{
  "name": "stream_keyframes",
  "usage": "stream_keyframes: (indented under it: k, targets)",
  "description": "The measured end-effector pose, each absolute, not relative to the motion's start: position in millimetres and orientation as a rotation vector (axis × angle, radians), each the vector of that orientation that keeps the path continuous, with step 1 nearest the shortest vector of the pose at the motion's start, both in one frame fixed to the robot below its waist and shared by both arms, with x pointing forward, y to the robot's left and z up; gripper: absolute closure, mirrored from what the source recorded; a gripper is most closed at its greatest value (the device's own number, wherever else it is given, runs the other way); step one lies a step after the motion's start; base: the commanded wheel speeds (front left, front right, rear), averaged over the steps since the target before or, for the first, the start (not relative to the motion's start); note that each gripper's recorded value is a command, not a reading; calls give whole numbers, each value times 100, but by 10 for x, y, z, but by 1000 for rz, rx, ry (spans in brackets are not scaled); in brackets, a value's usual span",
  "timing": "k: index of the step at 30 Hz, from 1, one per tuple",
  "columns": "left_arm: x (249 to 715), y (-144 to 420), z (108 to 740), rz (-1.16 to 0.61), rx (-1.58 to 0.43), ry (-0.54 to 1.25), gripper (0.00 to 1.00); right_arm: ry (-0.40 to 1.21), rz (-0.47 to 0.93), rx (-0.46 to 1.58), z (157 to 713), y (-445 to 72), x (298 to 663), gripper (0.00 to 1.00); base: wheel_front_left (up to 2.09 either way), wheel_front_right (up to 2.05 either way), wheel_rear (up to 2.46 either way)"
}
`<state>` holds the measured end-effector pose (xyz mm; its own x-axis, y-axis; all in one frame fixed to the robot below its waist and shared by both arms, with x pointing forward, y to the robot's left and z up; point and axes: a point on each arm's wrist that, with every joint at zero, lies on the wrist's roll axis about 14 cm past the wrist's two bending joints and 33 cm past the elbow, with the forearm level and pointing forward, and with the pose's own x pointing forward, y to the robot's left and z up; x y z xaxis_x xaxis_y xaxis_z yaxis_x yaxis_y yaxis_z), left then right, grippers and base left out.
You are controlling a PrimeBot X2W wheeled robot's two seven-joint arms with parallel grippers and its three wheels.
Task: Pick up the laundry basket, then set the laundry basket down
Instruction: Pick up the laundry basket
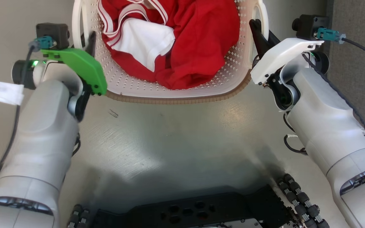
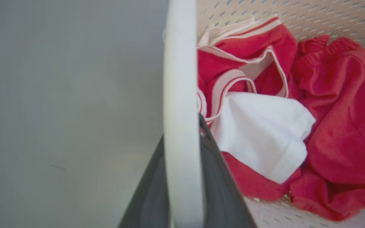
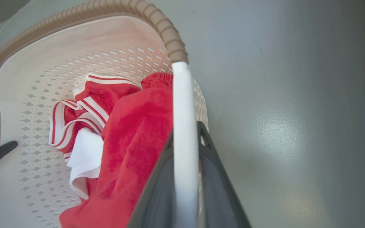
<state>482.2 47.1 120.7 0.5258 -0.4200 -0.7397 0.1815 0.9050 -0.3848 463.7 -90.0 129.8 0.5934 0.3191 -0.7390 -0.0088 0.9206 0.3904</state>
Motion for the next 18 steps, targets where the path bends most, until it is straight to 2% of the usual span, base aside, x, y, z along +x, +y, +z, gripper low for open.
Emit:
stream_keyframes:
  k: [18]
  targets:
    - [4863, 433, 1445, -351, -296, 927, 100, 898, 236, 337, 1527, -841, 4707, 100, 0, 0, 0]
